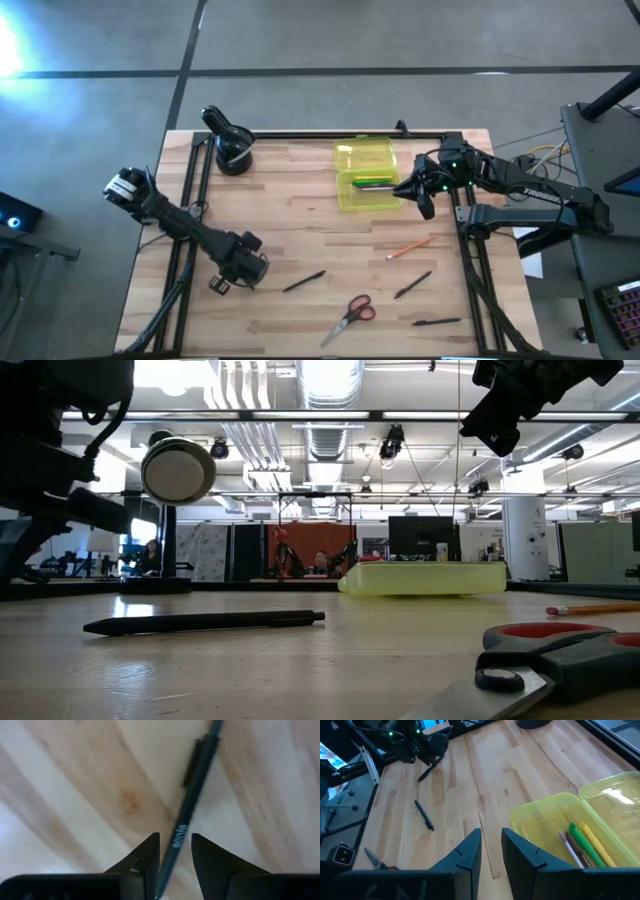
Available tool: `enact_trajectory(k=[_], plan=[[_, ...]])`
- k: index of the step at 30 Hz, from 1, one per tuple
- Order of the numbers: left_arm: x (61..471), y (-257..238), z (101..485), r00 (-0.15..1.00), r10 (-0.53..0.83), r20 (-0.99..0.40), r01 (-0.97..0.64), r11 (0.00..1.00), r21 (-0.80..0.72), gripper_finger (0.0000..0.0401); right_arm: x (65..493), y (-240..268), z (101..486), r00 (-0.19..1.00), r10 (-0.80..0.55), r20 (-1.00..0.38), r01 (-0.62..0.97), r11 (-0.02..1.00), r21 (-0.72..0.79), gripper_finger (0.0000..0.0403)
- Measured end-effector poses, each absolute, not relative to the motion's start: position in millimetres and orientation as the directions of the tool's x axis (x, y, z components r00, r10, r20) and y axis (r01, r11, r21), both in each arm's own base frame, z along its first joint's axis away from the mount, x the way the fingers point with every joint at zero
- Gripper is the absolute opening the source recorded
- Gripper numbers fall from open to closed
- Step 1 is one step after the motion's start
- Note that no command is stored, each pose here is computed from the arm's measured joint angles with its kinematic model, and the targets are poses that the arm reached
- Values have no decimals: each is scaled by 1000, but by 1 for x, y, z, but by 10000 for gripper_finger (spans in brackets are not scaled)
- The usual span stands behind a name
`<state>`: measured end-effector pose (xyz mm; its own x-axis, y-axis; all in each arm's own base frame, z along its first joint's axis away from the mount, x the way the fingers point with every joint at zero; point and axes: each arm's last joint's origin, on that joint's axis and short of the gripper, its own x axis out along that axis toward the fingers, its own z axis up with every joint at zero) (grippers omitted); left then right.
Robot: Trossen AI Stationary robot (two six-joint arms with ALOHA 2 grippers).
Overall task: Pick & place school supplies into a supply box
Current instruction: Put the black pen into the supply box
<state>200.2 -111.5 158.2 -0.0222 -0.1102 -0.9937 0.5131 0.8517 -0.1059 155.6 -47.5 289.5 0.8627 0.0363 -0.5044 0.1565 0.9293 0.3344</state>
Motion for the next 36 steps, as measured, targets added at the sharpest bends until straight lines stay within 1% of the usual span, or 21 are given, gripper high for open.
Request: enact_trajectory(k=[7, 10, 13, 15, 18, 20, 22, 24, 26, 30, 33, 36], plan=[[193, -118, 151, -21, -118, -993, 549, 829, -110, 96, 156, -47, 290, 863, 36, -504, 161, 926, 342, 68], [190, -119, 145, -17, -114, -993, 525, 845, -106, 96, 156, -47, 290, 863, 36, -505, 164, 924, 345, 68], [190, -119, 140, -36, -103, -994, 486, 867, -107, 92, 156, -47, 290, 863, 36, -505, 164, 924, 346, 68], [192, -120, 142, -32, -99, -995, 470, 877, -103, 79, 156, -47, 290, 863, 36, -505, 164, 924, 346, 68], [196, -122, 148, -13, -80, -997, 466, 881, -77, 38, 156, -47, 290, 863, 36, -505, 164, 924, 345, 68], [201, -124, 151, 18, -88, -996, 462, 884, -69, 15, 156, -48, 290, 863, 35, -504, 163, 924, 344, 68], [206, -126, 155, 53, -101, -994, 448, 891, -66, 13, 156, -47, 290, 863, 35, -504, 164, 925, 344, 68], [205, -125, 156, 41, -86, -995, 441, 896, -59, 13, 156, -48, 290, 864, 34, -503, 164, 925, 343, 68], [209, -127, 161, 63, -82, -995, 438, 898, -47, 12, 156, -48, 290, 865, 32, -500, 163, 926, 341, 68], [217, -127, 173, 133, 9, -991, 384, 921, 60, 10, 157, -48, 292, 877, 28, -480, 156, 927, 340, 68], [225, -126, 181, 188, 30, -982, 367, 925, 99, 10, 159, -49, 295, 893, 25, -448, 143, 931, 337, 68], [231, -120, 185, 227, 84, -970, 334, 929, 158, 9, 160, -49, 299, 910, 20, -415, 131, 934, 332, 68]])
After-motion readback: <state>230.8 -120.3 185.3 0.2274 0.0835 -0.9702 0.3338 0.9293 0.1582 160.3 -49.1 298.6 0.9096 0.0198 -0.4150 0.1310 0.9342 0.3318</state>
